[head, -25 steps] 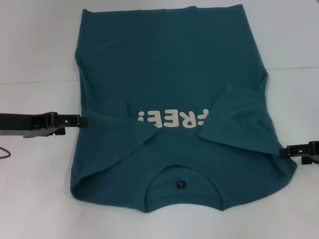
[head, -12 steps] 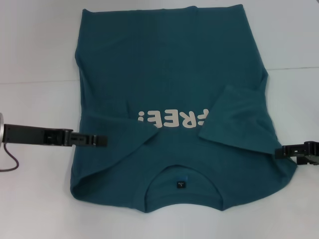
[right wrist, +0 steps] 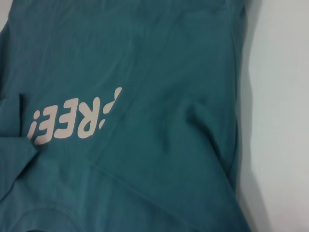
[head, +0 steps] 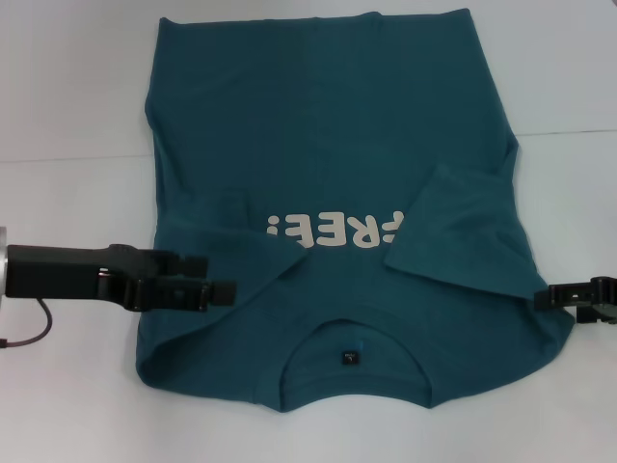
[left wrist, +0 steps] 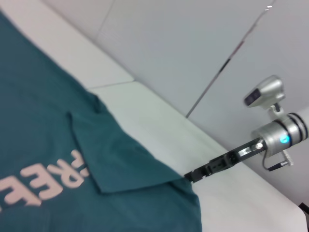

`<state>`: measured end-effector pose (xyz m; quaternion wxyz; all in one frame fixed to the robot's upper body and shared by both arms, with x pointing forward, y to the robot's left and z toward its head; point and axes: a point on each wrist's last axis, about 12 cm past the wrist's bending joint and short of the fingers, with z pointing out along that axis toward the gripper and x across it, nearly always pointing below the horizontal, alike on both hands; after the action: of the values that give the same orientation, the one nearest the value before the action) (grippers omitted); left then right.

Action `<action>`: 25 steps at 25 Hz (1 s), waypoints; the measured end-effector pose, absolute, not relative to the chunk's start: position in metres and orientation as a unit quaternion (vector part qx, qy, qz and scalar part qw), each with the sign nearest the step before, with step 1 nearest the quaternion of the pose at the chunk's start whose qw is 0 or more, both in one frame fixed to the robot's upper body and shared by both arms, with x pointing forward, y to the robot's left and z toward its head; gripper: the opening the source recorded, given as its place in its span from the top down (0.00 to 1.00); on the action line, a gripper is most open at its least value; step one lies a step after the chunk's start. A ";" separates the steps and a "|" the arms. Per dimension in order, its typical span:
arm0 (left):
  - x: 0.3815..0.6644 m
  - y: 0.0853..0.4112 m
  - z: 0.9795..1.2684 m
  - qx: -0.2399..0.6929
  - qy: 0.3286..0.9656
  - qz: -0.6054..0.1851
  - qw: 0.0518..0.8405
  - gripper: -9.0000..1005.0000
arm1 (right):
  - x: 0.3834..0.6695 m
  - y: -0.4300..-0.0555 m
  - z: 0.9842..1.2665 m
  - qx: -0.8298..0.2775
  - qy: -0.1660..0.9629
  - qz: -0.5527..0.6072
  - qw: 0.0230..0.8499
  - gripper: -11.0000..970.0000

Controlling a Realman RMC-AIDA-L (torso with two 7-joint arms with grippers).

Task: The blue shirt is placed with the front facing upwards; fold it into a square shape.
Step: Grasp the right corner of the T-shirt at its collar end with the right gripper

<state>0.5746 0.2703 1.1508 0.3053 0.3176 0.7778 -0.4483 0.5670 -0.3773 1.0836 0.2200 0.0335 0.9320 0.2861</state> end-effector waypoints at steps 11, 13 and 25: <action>0.572 0.269 1.150 0.332 0.763 -0.452 0.322 0.13 | 0.567 -0.373 1.078 0.037 0.931 0.291 0.216 0.03; 0.572 0.269 1.150 0.331 0.763 -0.453 0.322 0.13 | 0.567 -0.373 1.078 0.037 0.931 0.291 0.217 0.03; 0.571 0.269 1.148 0.327 0.764 -0.453 0.323 0.13 | 0.571 -0.367 1.076 0.043 0.928 0.298 0.219 0.17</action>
<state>0.5709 0.2691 1.1476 0.3231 0.3268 0.7641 -0.4527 0.5712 -0.3666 1.0761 0.2191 0.0433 0.9281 0.2980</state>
